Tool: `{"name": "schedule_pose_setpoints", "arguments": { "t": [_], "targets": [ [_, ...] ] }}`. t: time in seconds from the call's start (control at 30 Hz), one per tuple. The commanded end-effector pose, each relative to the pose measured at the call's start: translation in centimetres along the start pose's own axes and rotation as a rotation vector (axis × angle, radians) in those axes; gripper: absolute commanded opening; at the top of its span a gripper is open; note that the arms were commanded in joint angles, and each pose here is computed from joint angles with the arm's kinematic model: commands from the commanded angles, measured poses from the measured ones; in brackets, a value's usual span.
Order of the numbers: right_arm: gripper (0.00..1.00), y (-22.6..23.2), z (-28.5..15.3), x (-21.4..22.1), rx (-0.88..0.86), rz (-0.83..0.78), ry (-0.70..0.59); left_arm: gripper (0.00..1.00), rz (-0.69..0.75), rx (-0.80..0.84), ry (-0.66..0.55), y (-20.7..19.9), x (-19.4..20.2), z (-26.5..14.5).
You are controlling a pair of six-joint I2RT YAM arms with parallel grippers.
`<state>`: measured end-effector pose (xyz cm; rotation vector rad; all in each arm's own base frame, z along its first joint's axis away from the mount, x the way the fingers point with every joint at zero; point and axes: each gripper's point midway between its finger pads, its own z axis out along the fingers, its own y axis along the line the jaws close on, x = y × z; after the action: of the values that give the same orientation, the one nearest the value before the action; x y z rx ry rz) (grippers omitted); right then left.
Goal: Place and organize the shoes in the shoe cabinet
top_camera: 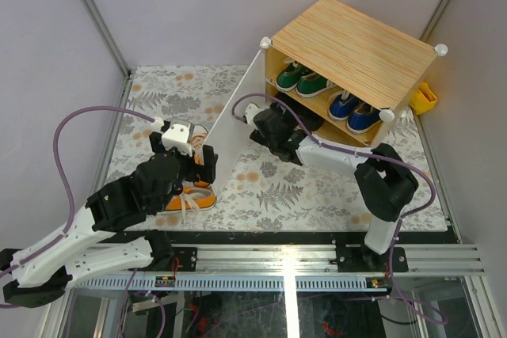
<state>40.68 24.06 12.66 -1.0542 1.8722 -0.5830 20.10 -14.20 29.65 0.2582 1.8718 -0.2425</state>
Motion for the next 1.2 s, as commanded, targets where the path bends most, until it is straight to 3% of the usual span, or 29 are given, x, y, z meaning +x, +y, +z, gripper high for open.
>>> {"name": "schedule_pose_setpoints", "arguments": {
  "t": [0.0, 0.2, 0.47, 0.63, 0.8, 1.17],
  "targets": [
    [0.94, 0.6, -3.3, -1.8, -0.149, 0.222, -0.058, 1.0, -0.041, 0.006, -0.051, -0.1, -1.5, -0.3],
    [0.92, 0.4, -6.9, -1.8, -0.237, 0.421, -0.083, 1.0, -0.069, 0.045, -0.078, -0.5, -3.2, -1.0],
    [0.91, -1.4, -12.9, -5.5, -0.391, 0.718, -0.278, 1.0, -0.12, 0.101, -0.118, -0.8, -5.1, -2.4],
    [0.85, 0.9, -9.3, -5.6, -0.355, 0.838, -0.178, 1.0, -0.131, 0.108, -0.119, -0.8, -5.1, -2.5],
    [0.81, 1.5, -3.3, -5.3, -0.189, 0.798, -0.117, 1.0, -0.136, 0.106, -0.124, -0.6, -5.1, -2.7],
    [0.8, 0.9, 6.3, -3.7, -0.101, 0.77, -0.168, 1.0, -0.104, 0.076, -0.1, -0.7, -3.8, -1.6]
  ]
}}
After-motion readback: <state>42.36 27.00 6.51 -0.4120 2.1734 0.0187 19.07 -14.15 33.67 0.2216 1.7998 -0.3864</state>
